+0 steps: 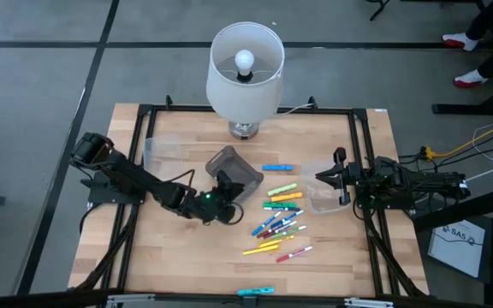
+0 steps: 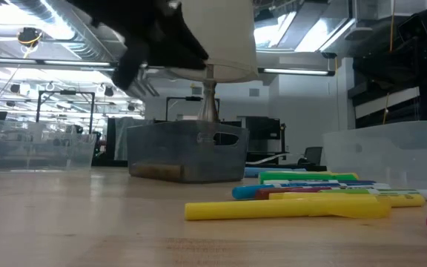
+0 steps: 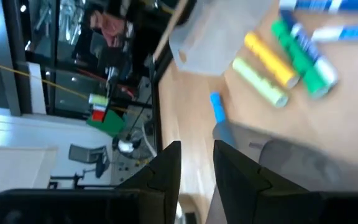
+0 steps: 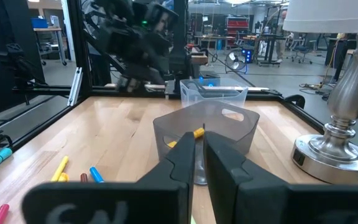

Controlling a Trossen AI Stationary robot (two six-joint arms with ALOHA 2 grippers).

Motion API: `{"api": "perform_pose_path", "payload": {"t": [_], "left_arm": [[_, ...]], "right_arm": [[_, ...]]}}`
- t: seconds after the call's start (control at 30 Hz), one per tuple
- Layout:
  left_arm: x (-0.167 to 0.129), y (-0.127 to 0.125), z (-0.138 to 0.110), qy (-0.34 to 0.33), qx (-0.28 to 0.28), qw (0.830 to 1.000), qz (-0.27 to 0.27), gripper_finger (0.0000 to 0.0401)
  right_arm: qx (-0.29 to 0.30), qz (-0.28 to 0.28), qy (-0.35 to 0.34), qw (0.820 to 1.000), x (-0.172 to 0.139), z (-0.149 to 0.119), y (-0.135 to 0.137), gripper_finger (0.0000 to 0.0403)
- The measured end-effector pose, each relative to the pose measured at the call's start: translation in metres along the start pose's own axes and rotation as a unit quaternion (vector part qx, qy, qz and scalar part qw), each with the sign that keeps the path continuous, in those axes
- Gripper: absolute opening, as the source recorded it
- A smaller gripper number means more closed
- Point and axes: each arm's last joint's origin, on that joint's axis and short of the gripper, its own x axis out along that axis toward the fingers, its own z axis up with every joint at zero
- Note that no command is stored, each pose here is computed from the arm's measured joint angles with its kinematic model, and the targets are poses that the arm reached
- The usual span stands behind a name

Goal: Pick & Place Markers
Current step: Put the bottom yellow pen into the left transparent bin

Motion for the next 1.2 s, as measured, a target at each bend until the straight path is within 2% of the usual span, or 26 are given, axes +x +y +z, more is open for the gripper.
{"api": "perform_pose_path", "payload": {"t": [0.13,0.3,0.5,0.67,0.87,0.97,1.1,1.2], "left_arm": [[-0.016,-0.004,0.010,-0.040,-0.044,0.998,-0.021,0.0087],[-0.031,-0.014,0.020,-0.113,-0.100,0.983,-0.105,0.0086],[-0.038,-0.021,0.027,-0.167,-0.172,0.948,-0.210,0.0086],[-0.040,-0.023,0.028,-0.170,-0.249,0.915,-0.269,0.0088],[-0.042,-0.025,0.030,-0.160,-0.334,0.866,-0.335,0.0086],[-0.043,-0.025,0.030,-0.148,-0.374,0.844,-0.355,0.0088],[-0.042,-0.024,0.034,-0.153,-0.419,0.822,-0.356,0.0099],[-0.041,-0.025,0.039,-0.173,-0.434,0.812,-0.351,0.0113]], "right_arm": [[0.000,0.000,0.000,1.000,0.000,0.000,0.000,0.0035],[0.000,0.000,0.000,1.000,0.000,0.000,0.000,0.0035],[0.000,0.000,0.000,1.000,0.000,0.000,0.000,0.0035],[0.000,0.000,0.000,1.000,0.000,0.000,0.000,0.0035],[0.000,0.000,0.000,1.000,0.000,0.000,0.000,0.0035],[0.000,0.000,0.000,1.000,0.000,0.000,0.000,0.0035],[0.000,0.000,0.000,1.000,0.000,0.000,0.000,0.0035],[0.000,0.000,0.000,1.000,0.000,0.000,0.000,0.0035]]}}
